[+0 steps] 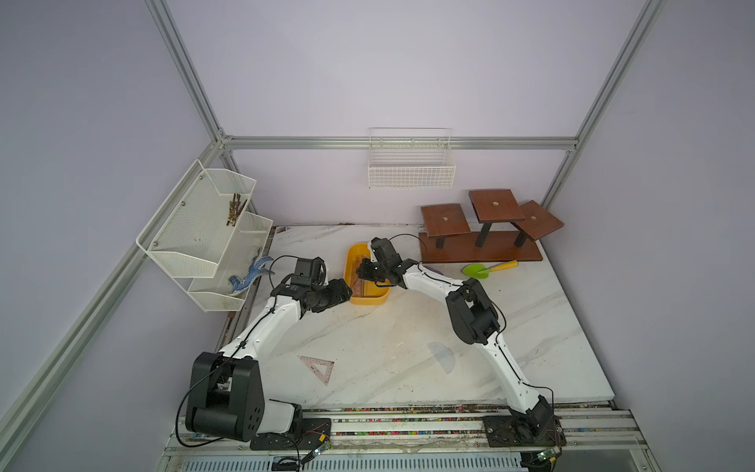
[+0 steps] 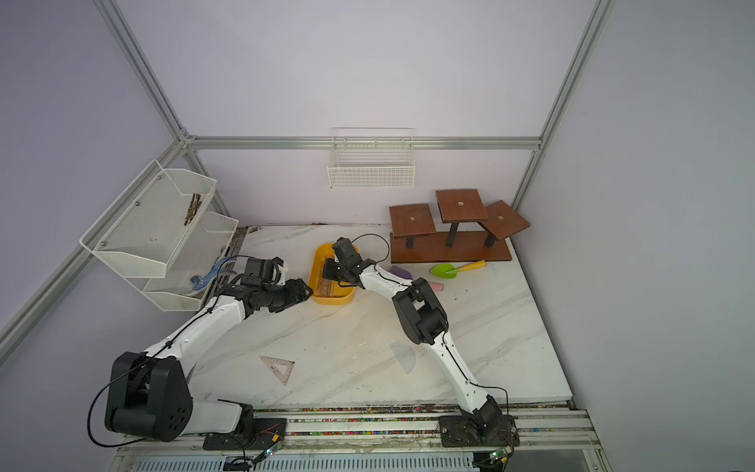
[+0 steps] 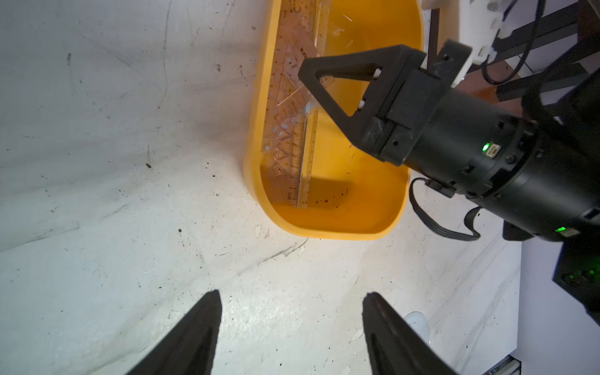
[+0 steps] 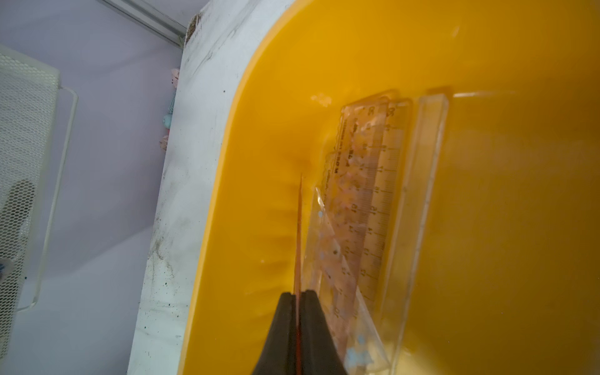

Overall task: Put the scattered rulers into the storage box
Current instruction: Place the ruler in the storage box, then move the ruler to the center of the board.

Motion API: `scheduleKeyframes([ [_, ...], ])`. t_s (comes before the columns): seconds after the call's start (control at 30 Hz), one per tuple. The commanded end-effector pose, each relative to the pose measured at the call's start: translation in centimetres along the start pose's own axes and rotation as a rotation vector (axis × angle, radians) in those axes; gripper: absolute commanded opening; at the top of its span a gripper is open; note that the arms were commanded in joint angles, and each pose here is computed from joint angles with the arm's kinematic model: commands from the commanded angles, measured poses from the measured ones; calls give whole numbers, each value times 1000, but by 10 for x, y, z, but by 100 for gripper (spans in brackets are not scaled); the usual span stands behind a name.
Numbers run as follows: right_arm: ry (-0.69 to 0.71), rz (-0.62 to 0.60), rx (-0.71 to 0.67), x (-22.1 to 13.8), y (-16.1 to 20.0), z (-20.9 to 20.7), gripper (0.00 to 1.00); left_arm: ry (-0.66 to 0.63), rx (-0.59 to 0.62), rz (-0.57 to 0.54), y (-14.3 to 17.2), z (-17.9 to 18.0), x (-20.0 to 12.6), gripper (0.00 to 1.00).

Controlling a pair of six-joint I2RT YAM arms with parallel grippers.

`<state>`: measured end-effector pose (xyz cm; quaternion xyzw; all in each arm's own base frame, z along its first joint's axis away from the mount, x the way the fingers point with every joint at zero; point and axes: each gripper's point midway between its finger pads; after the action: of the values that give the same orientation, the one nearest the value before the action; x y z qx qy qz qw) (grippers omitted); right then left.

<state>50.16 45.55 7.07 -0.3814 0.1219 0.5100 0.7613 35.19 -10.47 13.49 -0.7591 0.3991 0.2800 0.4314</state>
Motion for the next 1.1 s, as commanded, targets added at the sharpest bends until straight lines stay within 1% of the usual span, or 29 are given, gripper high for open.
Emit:
scheduleKeyframes([
  [0.0,22,12,-32,1,2,-1,20,12,27,2,-3,-3,1,72],
  [0.1,5,15,-72,-10,-5,10,34,37,29,3,-4,-8,0,72],
  [0.2,-26,4,-126,-35,-21,30,45,82,30,6,-5,-16,0,72],
  [0.27,-58,11,-162,-62,-31,49,52,119,27,19,-1,-24,1,72],
  [0.3,-74,21,-180,-76,-33,58,53,126,34,26,2,-27,2,72],
  [0.33,-73,27,-211,-94,-33,65,55,132,48,35,7,-32,3,72],
  [0.37,-41,43,-233,-106,-27,60,56,137,62,41,13,-38,4,72],
  [0.43,33,49,-270,-137,-11,44,57,145,91,52,26,-49,6,72],
  [0.53,191,51,-276,-187,28,-10,55,180,127,82,53,-69,12,72],
  [0.67,359,119,-248,-248,103,-85,45,240,182,140,90,-92,21,73],
  [0.73,395,130,-218,-272,130,-105,40,285,210,171,105,-106,25,73],
  [0.87,432,134,-154,-300,166,-133,39,332,286,220,128,-125,31,73],
  [0.97,436,150,-109,-311,186,-144,43,347,330,234,138,-128,36,73],
  [1.07,453,164,-54,-320,207,-158,46,348,337,230,139,-126,37,74],
])
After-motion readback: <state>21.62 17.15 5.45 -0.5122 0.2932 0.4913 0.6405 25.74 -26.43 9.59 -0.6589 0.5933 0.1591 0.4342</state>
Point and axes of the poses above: each gripper's point midway between its finger pads, its own x axis out along the fingers, its own z axis along the line the jaws close on, y = z × x, and after that the axes turned 2 degrees about x, right-handed
